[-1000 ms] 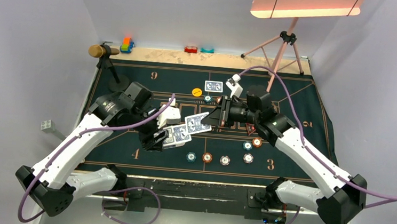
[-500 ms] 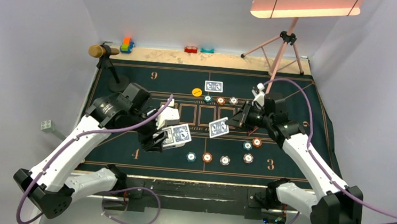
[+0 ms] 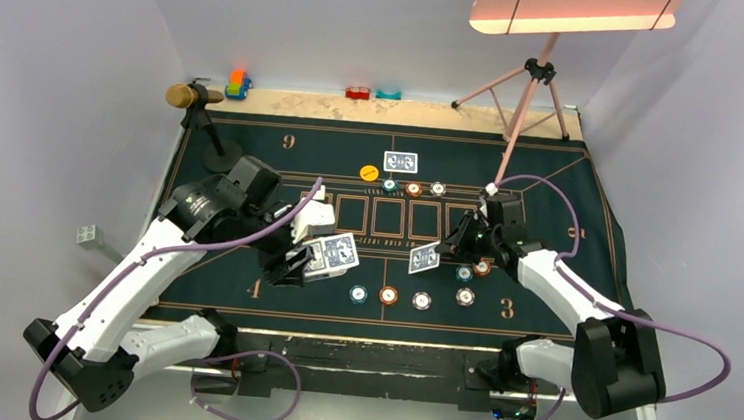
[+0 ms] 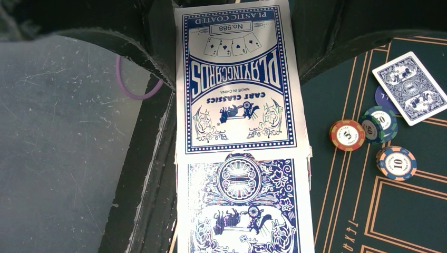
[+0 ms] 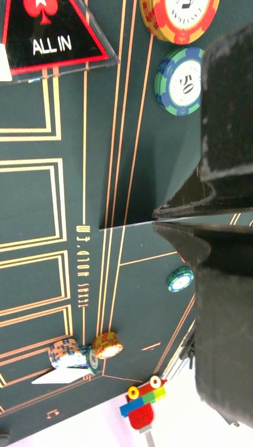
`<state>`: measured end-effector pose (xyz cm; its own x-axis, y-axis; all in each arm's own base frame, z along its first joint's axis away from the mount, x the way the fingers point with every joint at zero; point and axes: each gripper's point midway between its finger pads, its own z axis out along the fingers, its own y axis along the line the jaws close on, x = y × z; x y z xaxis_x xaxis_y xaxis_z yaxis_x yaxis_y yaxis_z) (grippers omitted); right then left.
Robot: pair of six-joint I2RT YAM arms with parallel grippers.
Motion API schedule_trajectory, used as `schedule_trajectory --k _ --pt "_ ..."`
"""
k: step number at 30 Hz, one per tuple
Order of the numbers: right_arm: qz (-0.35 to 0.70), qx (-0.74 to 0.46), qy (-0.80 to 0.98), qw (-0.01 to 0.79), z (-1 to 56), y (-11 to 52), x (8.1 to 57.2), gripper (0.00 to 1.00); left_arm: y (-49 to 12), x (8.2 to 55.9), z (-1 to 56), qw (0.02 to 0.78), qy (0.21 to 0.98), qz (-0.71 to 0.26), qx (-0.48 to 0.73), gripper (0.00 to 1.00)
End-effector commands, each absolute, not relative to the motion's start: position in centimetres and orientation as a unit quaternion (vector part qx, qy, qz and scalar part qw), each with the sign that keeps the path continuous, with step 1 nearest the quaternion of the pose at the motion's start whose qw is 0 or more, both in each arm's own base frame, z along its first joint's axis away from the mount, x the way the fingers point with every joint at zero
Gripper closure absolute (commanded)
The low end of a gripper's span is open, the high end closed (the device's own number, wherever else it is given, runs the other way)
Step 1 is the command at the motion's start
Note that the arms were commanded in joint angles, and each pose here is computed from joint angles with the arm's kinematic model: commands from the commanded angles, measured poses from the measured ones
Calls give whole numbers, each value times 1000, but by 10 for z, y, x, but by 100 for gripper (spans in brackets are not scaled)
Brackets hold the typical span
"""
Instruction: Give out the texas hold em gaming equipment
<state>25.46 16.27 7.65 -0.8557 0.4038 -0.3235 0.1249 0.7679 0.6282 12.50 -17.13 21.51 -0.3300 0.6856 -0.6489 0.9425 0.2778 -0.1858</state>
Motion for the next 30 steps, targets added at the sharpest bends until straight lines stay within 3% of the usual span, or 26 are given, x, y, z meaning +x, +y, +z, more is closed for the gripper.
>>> schedule_trajectory --k 1,8,13,15,21,26,30 --pt "264 158 917 253 65 146 265 84 -177 122 222 243 755 -297 532 74" --pt "204 174 935 234 48 126 254 54 -177 122 222 241 755 -299 531 74" --pt "199 170 927 268 76 120 258 49 -178 122 221 240 756 -300 531 74" --pt "223 159 916 295 101 126 264 46 -178 122 221 239 755 -301 531 74" --pt "400 49 863 305 194 199 258 20 -181 125 222 249 756 -304 523 75" --pt "508 -57 804 303 269 255 231 13 -181 125 219 266 756 -305 514 75" --pt "554 -96 774 292 297 281 214 10 -181 124 216 255 760 -306 514 75"
